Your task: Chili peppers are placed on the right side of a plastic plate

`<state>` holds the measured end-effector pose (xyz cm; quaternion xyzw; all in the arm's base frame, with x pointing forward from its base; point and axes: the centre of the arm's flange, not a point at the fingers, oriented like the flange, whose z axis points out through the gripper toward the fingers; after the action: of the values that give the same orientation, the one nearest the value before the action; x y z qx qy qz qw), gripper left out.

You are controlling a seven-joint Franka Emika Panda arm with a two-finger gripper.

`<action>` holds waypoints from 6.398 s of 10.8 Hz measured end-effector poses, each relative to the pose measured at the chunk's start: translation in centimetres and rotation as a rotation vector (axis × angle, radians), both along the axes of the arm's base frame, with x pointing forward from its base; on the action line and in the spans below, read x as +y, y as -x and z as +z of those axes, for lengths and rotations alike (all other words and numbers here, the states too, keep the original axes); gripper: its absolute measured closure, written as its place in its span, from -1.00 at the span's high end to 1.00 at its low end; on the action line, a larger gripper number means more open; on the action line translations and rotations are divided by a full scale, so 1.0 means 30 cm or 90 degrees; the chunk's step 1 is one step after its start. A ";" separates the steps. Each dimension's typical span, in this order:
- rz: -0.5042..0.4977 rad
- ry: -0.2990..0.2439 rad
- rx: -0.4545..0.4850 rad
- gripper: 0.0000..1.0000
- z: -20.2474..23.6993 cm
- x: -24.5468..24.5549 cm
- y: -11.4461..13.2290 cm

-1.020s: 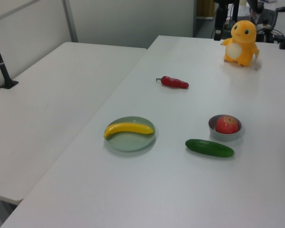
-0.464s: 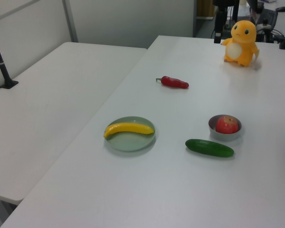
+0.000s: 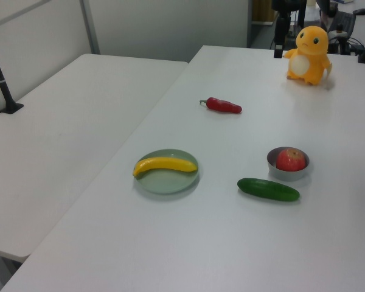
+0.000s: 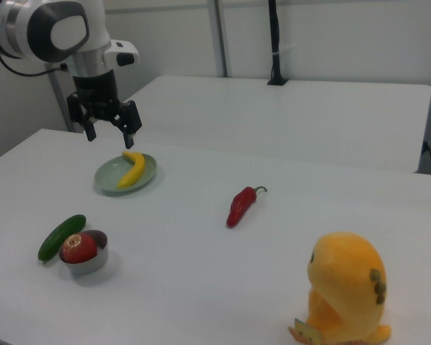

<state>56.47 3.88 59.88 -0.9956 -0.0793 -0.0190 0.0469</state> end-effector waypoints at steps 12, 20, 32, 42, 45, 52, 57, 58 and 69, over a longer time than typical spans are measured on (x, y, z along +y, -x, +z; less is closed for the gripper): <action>-0.095 0.055 -0.218 1.00 -0.291 -0.263 -0.370; -0.077 0.103 -0.237 1.00 -0.785 -0.376 -0.545; -0.078 0.112 -0.237 -0.16 -0.957 -0.402 -0.581; -0.069 0.086 -0.329 -0.16 -0.596 -0.313 -0.598; -0.046 0.031 -0.329 -0.16 -0.466 -0.104 -0.572; -0.008 -0.035 -0.275 -0.16 -0.609 0.288 -0.534; 0.006 -0.043 -0.274 -0.16 -0.809 0.383 -0.550; 0.006 -0.044 -0.280 -0.16 -0.844 0.388 -0.555; 0.005 -0.047 -0.283 0.05 -0.934 0.401 -0.561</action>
<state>73.31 15.90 31.85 -0.9642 -0.0906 -0.2405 0.0646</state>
